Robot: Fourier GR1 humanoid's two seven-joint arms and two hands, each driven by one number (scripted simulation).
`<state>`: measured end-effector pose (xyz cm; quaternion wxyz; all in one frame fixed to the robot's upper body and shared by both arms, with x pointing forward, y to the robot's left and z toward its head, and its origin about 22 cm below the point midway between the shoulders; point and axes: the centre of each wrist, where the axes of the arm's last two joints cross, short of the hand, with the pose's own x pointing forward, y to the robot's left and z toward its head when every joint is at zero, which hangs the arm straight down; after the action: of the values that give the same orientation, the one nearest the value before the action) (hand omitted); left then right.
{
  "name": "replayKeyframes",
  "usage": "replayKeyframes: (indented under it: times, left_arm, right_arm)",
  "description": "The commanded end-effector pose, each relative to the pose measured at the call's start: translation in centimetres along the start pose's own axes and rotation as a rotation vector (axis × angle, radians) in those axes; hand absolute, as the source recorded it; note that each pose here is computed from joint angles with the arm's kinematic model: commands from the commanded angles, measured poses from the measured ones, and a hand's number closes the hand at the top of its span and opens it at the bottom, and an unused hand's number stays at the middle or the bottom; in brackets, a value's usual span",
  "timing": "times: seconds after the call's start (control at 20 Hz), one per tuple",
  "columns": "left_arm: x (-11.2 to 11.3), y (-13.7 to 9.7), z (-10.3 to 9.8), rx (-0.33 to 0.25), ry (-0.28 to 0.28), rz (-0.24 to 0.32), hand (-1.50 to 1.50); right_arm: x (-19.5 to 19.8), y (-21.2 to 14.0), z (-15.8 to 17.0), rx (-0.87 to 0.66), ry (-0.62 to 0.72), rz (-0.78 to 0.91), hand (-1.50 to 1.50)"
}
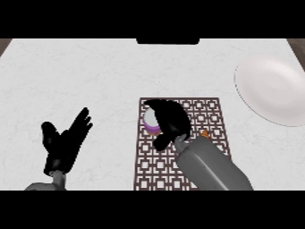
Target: Pick the can from the placemat and place it in the plate
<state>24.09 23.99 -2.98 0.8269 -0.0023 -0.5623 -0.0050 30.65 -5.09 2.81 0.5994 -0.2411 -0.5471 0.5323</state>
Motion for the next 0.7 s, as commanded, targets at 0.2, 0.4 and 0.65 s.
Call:
replayKeyframes:
  times: [0.2,0.4,0.65]
  left_arm:
    - [-0.5,-1.0,0.3,-0.005,-0.002,-0.005,0.00]
    - [0.3,-0.9,0.3,0.004,0.015,0.000,0.00]
    - [0.0,0.3,1.6,0.013,0.007,-0.012,0.00]
  right_arm:
    - [0.5,0.2,-1.6,-0.020,-0.048,0.097,1.50]
    - [-0.1,-0.3,-2.0,-0.068,-0.068,0.101,1.50]
    - [-0.2,0.9,1.1,-0.272,-0.091,0.030,1.50]
